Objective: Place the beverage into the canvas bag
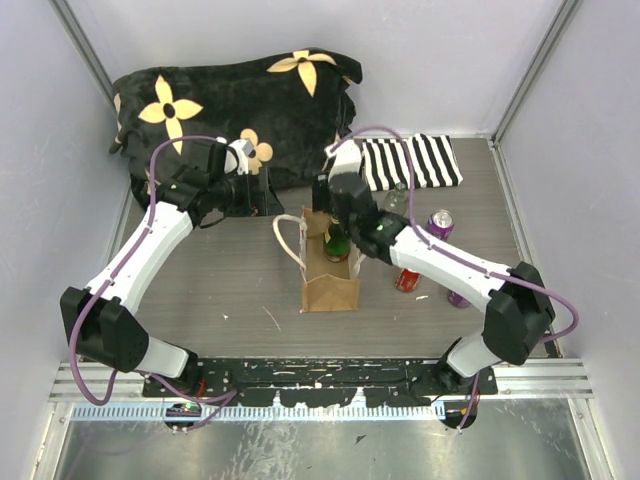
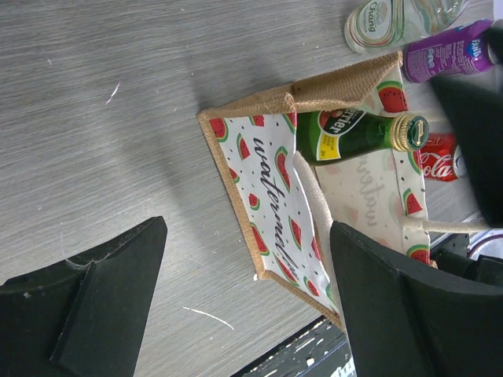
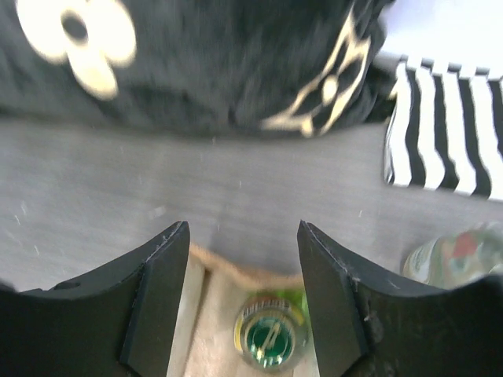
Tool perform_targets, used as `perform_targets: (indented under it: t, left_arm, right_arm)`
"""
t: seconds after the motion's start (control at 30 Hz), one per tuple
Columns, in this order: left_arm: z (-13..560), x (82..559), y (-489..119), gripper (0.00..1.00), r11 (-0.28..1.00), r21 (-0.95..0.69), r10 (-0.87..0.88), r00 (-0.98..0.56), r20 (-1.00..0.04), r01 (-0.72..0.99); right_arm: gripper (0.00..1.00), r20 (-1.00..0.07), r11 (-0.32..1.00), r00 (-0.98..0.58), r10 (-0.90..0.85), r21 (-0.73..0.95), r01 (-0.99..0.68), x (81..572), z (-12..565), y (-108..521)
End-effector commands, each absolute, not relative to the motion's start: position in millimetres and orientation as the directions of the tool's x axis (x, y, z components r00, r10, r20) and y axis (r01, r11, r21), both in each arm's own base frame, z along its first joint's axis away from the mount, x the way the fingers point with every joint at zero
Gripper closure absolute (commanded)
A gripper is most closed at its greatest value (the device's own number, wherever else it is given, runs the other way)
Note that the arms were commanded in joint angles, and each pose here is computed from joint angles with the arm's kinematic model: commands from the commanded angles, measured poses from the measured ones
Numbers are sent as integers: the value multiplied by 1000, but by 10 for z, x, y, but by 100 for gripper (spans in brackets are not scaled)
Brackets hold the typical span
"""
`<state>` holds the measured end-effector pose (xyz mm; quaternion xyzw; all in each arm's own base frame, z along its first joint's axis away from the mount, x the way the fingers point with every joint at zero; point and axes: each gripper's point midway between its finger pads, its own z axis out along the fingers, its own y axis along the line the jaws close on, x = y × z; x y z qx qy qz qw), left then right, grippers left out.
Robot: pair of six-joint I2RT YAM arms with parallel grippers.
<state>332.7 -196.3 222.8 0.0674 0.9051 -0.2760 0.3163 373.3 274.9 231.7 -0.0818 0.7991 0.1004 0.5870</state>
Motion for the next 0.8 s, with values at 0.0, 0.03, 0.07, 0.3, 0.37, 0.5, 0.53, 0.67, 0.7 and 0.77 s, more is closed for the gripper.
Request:
perform_targets:
  t: [0.0, 0.03, 0.07, 0.3, 0.37, 0.5, 0.53, 0.67, 0.7, 0.77]
  left_arm:
    - [2235, 3307, -1988, 8, 824, -472, -56, -785, -617, 312]
    - [2237, 3307, -1989, 8, 824, -473, -57, -785, -617, 312]
    - [2238, 3312, -1988, 8, 824, -473, -58, -785, -617, 311]
    - [2268, 3308, -1983, 8, 825, -469, -58, -778, -626, 316]
    - [2267, 3301, -1977, 8, 825, -468, -58, -777, -627, 316]
    - [2254, 3299, -1975, 8, 826, -469, -58, -780, -623, 314]
    - [2255, 3302, -1977, 8, 826, -469, -58, -779, -624, 314]
    - [2254, 3307, -1981, 8, 825, -471, -58, -782, -620, 313]
    - [2254, 3306, -1982, 8, 825, -471, -57, -782, -620, 313]
    - [2253, 3305, -1986, 8, 824, -471, -56, -783, -619, 314]
  right_arm:
    - [37, -984, 979, -143, 107, 130, -158, 4122, 3314, 2510]
    - [37, -983, 984, -149, 105, 125, -130, 4210, 3345, 2423]
    - [37, -982, 987, -160, 105, 122, -102, 4293, 3374, 2331]
    - [36, -947, 994, -303, 105, 88, 69, 4613, 3043, 1566]
    - [36, -932, 992, -347, 107, 76, 100, 4627, 2916, 1394]
    - [36, -907, 989, -405, 115, 67, 130, 4628, 2659, 1168]
    - [36, -902, 989, -415, 117, 66, 135, 4629, 2605, 1127]
    - [36, -877, 987, -466, 119, 54, 151, 4614, 2342, 1040]
    - [36, -867, 987, -484, 120, 51, 154, 4612, 2264, 1024]
    - [36, -848, 986, -516, 121, 44, 158, 4607, 2119, 1006]
